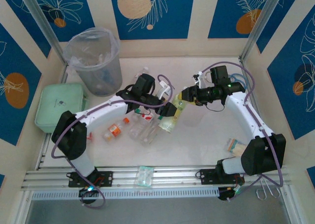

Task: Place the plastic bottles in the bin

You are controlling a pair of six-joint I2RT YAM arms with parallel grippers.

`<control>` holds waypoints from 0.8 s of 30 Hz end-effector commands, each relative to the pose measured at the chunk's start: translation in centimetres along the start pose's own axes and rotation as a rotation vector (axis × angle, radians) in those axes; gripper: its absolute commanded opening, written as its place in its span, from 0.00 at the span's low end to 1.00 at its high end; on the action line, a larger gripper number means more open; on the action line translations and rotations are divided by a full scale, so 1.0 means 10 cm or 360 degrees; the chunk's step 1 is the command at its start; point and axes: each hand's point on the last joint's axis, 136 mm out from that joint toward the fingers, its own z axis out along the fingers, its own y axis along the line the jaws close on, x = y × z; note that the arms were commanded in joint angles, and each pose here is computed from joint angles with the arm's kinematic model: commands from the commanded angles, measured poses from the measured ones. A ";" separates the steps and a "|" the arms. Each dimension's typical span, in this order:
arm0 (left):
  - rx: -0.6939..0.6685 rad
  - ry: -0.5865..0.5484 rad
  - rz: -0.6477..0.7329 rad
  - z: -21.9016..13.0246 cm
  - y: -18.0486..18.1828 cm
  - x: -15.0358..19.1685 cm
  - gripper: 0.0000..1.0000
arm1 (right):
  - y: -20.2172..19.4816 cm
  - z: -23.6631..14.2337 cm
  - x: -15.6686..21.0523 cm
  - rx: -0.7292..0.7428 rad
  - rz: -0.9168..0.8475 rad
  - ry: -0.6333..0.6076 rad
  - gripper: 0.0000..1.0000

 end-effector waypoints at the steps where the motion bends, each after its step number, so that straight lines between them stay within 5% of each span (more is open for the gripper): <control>1: 0.0036 -0.0051 0.0065 0.01 -0.10 -0.16 0.60 | 0.09 -0.02 -0.03 -0.0068 -0.0043 -0.0014 0.26; 6: -0.0006 -0.0073 0.0073 0.00 -0.06 -0.20 0.52 | 0.06 -0.03 -0.05 -0.0053 -0.0029 -0.0027 0.32; 11: -0.0105 -0.0131 0.0128 -0.06 -0.01 -0.30 0.50 | 0.00 -0.15 -0.06 -0.0025 0.0019 -0.0042 0.72; 14: -0.0158 -0.0194 0.0172 -0.13 0.02 -0.43 0.49 | -0.02 -0.30 -0.05 0.0009 0.0024 -0.0096 0.82; 19: -0.0248 -0.0299 0.0260 -0.27 0.06 -0.72 0.48 | -0.02 -0.49 -0.03 -0.0050 0.0097 -0.0238 0.88; 24: -0.0527 -0.0523 0.0314 -0.77 0.18 -1.21 0.47 | -0.18 -0.42 0.04 -0.0063 0.0182 -0.0280 0.89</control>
